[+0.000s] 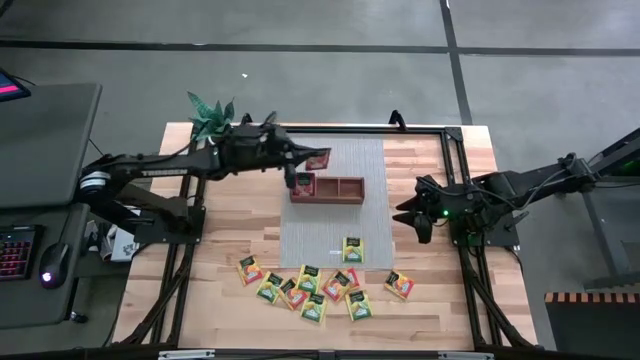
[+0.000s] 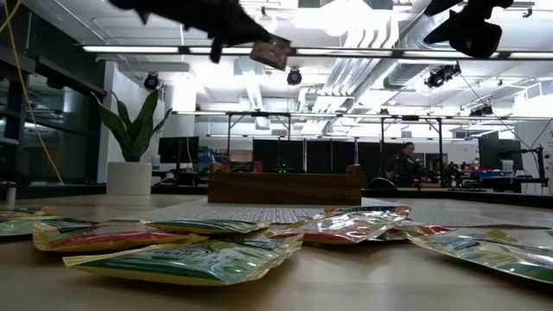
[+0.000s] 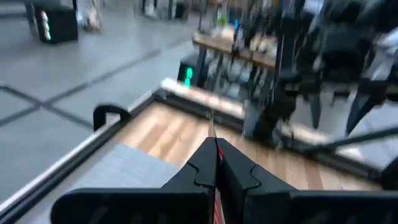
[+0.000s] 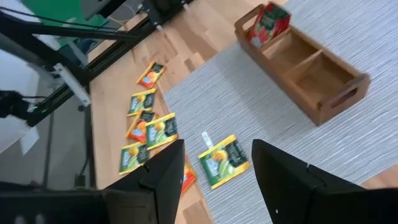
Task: Pick & Place Tea
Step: Put the red tea bag into the left section of the wooden organizer, then put the yellow tea bag into the middle section of the wooden organizer
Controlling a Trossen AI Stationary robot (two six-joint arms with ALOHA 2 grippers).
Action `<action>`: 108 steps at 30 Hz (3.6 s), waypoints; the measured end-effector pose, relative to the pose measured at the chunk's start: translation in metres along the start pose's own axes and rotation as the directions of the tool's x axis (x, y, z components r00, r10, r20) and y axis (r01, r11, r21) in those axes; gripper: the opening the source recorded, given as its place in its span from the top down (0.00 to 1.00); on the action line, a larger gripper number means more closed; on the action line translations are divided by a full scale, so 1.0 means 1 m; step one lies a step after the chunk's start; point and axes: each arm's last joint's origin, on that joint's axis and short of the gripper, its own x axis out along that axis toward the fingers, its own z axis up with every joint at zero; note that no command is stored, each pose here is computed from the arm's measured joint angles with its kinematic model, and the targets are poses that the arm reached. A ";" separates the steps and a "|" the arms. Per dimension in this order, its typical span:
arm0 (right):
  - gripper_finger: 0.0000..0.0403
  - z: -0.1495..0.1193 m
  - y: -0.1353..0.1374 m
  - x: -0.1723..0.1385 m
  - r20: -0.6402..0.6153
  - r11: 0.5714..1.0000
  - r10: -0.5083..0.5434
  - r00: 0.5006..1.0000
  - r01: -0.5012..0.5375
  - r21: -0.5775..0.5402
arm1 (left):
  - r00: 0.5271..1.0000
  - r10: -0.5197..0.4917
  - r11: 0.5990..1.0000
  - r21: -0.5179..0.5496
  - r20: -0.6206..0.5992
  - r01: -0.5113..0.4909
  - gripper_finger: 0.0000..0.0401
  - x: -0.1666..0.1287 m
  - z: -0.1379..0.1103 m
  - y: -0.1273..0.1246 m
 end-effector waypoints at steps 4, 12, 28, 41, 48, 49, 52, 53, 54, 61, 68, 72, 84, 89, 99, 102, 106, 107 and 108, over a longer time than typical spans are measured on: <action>0.54 0.000 0.000 0.001 0.006 1.000 -0.009 1.000 0.009 -0.006 | 0.999 0.005 0.999 -0.038 0.033 -0.004 1.00 -0.009 -0.024 0.009; 0.54 0.002 0.000 0.001 0.047 0.999 -0.032 0.998 0.032 0.006 | 0.999 0.051 0.998 -0.039 -0.018 -0.052 1.00 -0.004 -0.057 0.018; 0.54 0.004 0.002 0.001 0.067 1.000 -0.006 0.998 0.004 0.024 | 1.000 0.027 0.991 -0.135 0.012 -0.025 1.00 -0.013 -0.100 0.061; 0.54 0.004 0.002 0.001 0.078 1.000 -0.015 0.997 0.013 0.025 | 0.997 -0.012 0.987 -0.158 -0.074 0.000 1.00 -0.003 -0.131 0.069; 0.54 0.004 0.002 0.001 0.076 0.999 -0.012 0.997 0.009 0.041 | 0.996 -0.007 0.983 -0.184 -0.086 -0.009 1.00 0.007 -0.145 0.074; 0.54 0.004 0.002 0.001 0.076 0.999 -0.012 0.997 0.009 0.042 | 0.995 -0.005 0.982 -0.190 -0.097 -0.014 1.00 0.008 -0.148 0.074; 0.54 0.004 0.002 0.001 0.075 0.999 -0.013 0.997 0.010 0.042 | 0.993 -0.001 0.979 -0.200 -0.118 -0.023 1.00 0.010 -0.155 0.076; 0.54 0.004 0.002 0.001 0.075 0.999 -0.012 0.997 0.009 0.043 | 0.992 0.000 0.979 -0.201 -0.123 -0.025 1.00 0.011 -0.156 0.077; 0.54 0.004 0.002 0.001 0.075 0.999 -0.012 0.997 0.009 0.043 | 0.992 0.001 0.979 -0.202 -0.125 -0.026 1.00 0.011 -0.157 0.077; 0.55 0.004 0.002 0.001 0.075 0.999 -0.012 0.997 0.009 0.043 | 0.991 0.028 0.978 -0.200 -0.134 -0.055 1.00 0.011 -0.158 0.078; 0.55 0.004 0.002 0.001 0.075 0.999 -0.012 0.997 0.009 0.042 | 0.980 0.067 0.972 -0.208 -0.188 -0.107 1.00 0.010 -0.163 0.080; 0.55 0.004 0.002 0.001 0.075 0.999 -0.012 0.997 0.009 0.037 | 0.979 0.073 0.971 -0.212 -0.189 -0.114 1.00 0.010 -0.163 0.080; 0.55 0.004 0.002 0.001 0.076 1.000 -0.013 0.997 0.011 0.024 | 0.983 0.073 0.978 -0.181 -0.168 -0.103 0.90 0.010 -0.161 0.079; 0.55 0.004 0.002 0.001 0.075 1.000 -0.013 0.997 0.011 0.024 | 0.983 0.072 0.977 -0.184 -0.167 -0.103 0.73 0.010 -0.161 0.079; 0.55 0.004 0.002 0.001 0.075 1.000 -0.013 0.997 0.011 0.024 | 0.996 0.048 0.973 -0.220 -0.079 -0.064 0.58 0.009 -0.148 0.076; 0.55 0.004 0.002 0.001 0.076 1.000 -0.013 0.997 0.011 0.024 | 0.998 0.052 0.976 -0.210 -0.023 -0.055 0.58 0.006 -0.138 0.074; 0.55 0.004 0.002 0.001 0.075 1.000 -0.013 0.997 0.012 0.017 | 0.999 0.039 0.975 -0.218 0.026 -0.032 0.58 0.001 -0.126 0.070; 0.55 0.004 0.002 0.001 0.075 1.000 -0.013 0.997 0.012 0.016 | 0.999 0.019 0.973 -0.231 0.042 -0.009 0.58 -0.001 -0.122 0.069; 0.55 0.004 0.002 0.001 0.075 1.000 -0.013 0.997 0.012 0.016 | 0.998 0.001 0.969 -0.247 0.057 0.013 0.58 -0.003 -0.118 0.067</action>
